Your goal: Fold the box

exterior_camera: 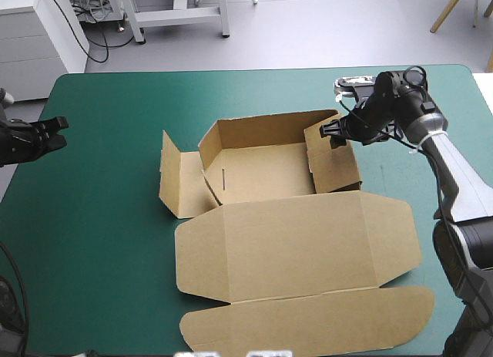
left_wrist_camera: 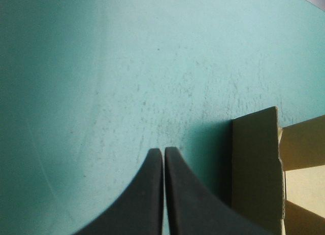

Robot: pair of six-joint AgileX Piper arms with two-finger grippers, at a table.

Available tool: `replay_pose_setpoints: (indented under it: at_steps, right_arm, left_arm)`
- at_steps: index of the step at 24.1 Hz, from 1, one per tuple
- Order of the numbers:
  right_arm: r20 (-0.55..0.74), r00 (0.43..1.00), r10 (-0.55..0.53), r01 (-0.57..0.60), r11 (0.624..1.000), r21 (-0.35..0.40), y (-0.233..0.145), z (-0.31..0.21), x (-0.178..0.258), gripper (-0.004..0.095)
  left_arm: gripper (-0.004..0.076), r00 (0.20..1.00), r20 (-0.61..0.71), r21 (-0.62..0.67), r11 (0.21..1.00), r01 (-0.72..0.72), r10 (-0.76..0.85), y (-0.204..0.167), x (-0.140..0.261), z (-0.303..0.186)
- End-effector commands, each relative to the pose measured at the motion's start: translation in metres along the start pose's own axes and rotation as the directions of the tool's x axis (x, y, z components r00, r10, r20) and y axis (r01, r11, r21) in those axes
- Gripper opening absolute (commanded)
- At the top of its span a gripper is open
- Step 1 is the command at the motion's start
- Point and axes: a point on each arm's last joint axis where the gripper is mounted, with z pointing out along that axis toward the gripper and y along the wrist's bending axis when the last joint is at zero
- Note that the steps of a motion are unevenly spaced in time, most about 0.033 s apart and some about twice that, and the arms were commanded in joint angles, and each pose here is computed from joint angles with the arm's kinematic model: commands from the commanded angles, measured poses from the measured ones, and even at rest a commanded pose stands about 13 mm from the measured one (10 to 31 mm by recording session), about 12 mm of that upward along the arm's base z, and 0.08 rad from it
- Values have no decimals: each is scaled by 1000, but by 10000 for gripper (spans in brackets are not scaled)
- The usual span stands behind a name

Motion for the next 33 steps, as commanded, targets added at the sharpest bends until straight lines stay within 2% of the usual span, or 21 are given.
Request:
replay_pose_setpoints:
  at_steps: [1,9,14,18,29,33]
  right_arm:
    - [102,995,-20,19,1000,3,2,-46,-9,891]
    - [255,966,-28,31,999,-8,11,-117,-1,901]
    - [251,967,-33,24,999,39,9,-134,26,901]
    - [225,974,-25,19,999,30,7,-116,21,901]
    - [46,999,-1,-1,999,45,-6,-6,-5,901]
    - [5,1000,-12,11,999,45,-8,9,-5,901]
  left_arm:
    - [-10,996,90,39,999,-9,5,-14,-6,-19]
    - [-10,997,74,50,999,0,-4,-15,-5,-19]
    - [-10,998,23,44,997,65,-66,-7,7,-7]
    - [-10,993,-12,40,992,116,-115,2,19,7]
    - [-10,994,-13,37,993,109,-109,3,20,7]
    - [-10,994,-9,36,993,109,-109,3,19,7]
